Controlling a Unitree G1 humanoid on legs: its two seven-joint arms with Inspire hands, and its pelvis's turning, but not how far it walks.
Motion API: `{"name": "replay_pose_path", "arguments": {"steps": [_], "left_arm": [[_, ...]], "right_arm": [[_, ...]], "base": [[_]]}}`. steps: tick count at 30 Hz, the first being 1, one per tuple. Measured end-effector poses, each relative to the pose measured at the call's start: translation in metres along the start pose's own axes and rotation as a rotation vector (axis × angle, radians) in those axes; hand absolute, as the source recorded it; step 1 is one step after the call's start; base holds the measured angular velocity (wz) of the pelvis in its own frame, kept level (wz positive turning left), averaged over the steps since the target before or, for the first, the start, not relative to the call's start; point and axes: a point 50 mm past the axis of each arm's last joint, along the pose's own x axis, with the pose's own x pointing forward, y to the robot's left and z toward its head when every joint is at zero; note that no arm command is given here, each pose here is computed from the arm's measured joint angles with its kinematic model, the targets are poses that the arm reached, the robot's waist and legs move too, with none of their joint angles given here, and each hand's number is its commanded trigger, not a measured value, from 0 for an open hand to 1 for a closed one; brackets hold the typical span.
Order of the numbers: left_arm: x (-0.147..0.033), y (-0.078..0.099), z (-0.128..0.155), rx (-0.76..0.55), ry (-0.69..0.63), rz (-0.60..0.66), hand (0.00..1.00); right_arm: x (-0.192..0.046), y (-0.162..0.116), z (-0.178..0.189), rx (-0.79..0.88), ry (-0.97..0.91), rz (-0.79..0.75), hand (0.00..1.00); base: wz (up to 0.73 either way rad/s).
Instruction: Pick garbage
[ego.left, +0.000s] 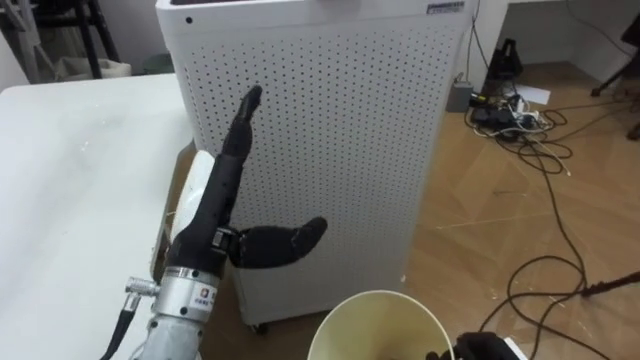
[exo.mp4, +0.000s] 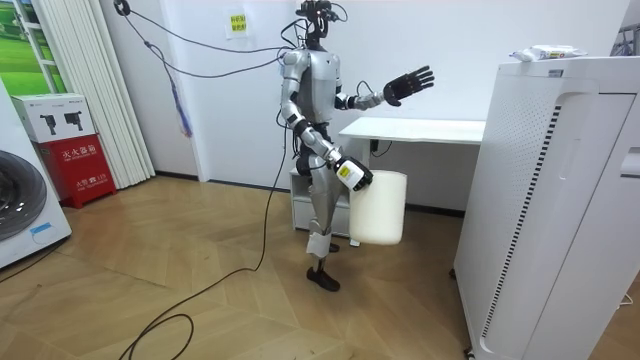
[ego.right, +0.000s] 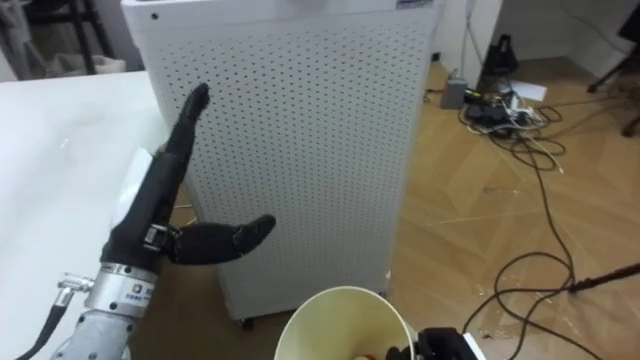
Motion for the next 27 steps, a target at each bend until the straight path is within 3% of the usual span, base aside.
{"name": "replay_pose_path", "arguments": {"steps": [20, 27], "left_arm": [[0.004, 0.028, -0.003, 0.066, -0.004, 0.205, 0.0], [0.004, 0.02, 0.001, 0.012, -0.025, 0.186, 0.0]], "right_arm": [[0.002, 0.006, 0.011, 0.032, -0.049, 0.047, 1.0], [0.0, 0.0, 0.004, 0.026, -0.018, 0.04, 1.0]], "base": [[-0.19], [0.04]]}}
